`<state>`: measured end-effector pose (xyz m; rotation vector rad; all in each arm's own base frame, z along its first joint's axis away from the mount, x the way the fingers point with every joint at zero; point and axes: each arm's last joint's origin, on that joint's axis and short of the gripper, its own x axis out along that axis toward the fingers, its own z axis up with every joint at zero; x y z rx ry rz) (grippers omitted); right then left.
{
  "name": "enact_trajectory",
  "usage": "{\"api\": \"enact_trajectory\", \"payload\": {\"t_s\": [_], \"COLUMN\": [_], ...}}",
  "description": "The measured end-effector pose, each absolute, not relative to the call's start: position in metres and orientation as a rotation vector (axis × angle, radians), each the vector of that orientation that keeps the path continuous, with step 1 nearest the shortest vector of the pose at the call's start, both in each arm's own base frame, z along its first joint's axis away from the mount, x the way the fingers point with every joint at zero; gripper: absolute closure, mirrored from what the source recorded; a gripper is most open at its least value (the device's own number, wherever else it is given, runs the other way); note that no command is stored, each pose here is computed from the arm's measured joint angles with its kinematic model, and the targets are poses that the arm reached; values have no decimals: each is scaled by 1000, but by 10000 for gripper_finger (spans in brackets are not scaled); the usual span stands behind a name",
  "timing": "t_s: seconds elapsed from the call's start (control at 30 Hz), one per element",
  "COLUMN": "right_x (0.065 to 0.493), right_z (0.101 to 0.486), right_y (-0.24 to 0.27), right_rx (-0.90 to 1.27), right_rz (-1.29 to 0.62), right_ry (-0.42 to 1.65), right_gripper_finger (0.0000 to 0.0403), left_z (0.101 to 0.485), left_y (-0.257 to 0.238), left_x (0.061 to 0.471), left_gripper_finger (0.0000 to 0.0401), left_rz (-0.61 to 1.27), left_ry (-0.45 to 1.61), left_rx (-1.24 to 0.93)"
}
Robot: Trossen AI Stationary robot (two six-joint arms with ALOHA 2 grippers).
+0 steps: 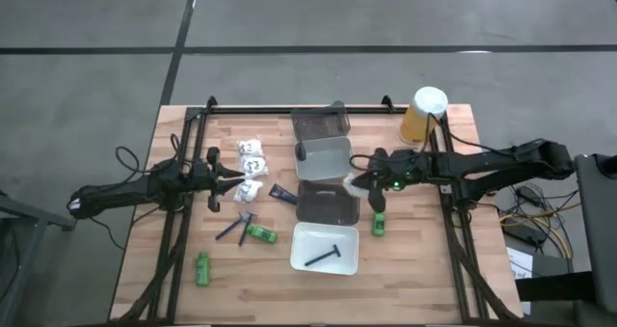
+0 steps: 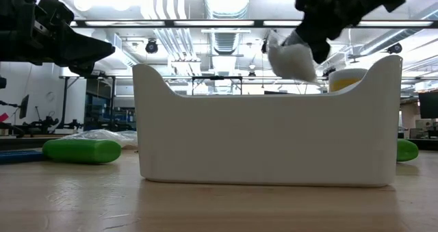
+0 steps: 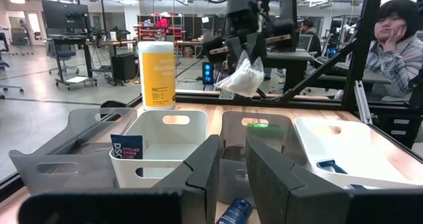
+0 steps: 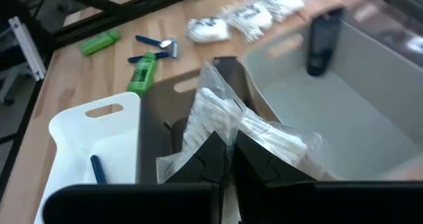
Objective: Pick & Place Travel size toiletries
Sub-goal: Put the white cotton pack into the bottom black bin
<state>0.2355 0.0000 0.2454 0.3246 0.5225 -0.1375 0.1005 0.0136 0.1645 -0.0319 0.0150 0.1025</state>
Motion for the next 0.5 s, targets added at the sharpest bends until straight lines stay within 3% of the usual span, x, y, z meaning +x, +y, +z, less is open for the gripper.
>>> {"api": "enact_trajectory", "payload": {"t_s": [0.5], "right_x": [311], "right_z": [223], "right_y": [22], "right_rx": [-143], "right_rz": [62], "right_ry": [684], "right_gripper_finger": [391], "left_z": [164], "left_y": [14], "left_x": [100], "left_gripper_finger": [323], "left_rz": [103], "left_ry": [15], "left_rx": [-32]}}
